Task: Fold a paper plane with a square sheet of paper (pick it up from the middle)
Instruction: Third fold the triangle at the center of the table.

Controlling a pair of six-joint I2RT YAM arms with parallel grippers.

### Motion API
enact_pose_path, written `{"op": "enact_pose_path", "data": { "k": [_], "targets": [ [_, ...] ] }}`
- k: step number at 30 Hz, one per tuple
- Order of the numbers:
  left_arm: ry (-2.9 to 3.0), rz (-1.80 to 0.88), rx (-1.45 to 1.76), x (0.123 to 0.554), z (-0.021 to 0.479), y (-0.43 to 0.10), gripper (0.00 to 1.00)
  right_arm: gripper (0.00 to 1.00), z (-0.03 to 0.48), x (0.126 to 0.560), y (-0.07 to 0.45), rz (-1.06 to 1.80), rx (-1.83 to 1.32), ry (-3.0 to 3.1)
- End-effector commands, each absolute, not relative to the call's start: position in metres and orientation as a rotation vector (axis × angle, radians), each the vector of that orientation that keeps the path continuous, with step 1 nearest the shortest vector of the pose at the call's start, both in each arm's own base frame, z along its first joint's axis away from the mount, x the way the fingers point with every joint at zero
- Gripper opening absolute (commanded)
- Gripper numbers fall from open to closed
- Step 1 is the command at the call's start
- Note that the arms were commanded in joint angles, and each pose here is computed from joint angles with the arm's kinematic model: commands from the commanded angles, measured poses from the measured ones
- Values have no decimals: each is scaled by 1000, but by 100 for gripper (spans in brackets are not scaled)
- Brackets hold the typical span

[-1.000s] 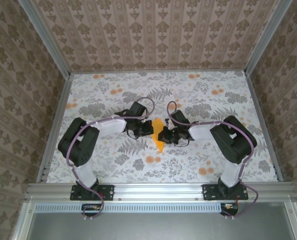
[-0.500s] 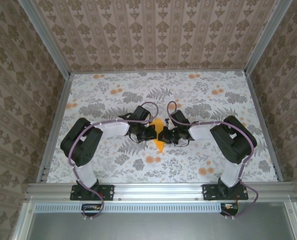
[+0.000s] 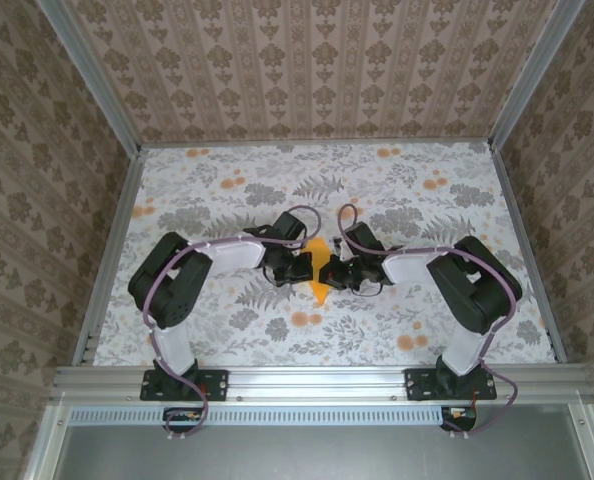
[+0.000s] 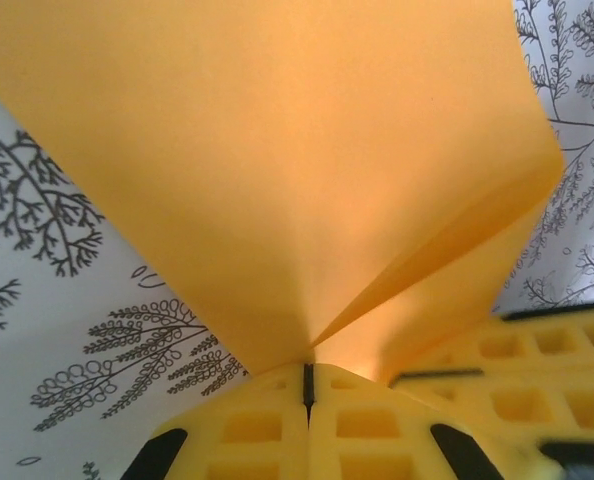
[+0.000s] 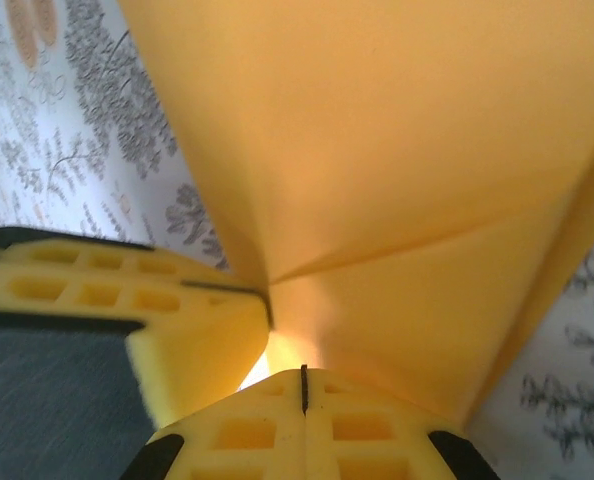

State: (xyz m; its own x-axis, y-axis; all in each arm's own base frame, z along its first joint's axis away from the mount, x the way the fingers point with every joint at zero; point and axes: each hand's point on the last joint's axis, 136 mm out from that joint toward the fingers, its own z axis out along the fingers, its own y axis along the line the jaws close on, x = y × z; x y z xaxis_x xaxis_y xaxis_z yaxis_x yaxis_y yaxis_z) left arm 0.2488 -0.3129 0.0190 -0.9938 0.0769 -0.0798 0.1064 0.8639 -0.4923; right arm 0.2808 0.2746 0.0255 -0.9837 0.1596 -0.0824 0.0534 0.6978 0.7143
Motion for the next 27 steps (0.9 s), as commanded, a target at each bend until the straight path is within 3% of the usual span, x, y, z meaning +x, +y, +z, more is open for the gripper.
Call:
{"op": "enact_pose_path", "data": {
  "k": [1, 9, 27],
  "targets": [
    [3092, -491, 129, 236, -13, -279, 0, 6, 45, 273, 281, 1275, 82, 2701],
    [3093, -443, 144, 235, -16, -279, 0, 5, 32, 241, 278, 1330, 95, 2739],
    [3095, -331, 112, 235, -22, -271, 0, 6, 23, 219, 274, 1305, 10, 2809]
  ]
}}
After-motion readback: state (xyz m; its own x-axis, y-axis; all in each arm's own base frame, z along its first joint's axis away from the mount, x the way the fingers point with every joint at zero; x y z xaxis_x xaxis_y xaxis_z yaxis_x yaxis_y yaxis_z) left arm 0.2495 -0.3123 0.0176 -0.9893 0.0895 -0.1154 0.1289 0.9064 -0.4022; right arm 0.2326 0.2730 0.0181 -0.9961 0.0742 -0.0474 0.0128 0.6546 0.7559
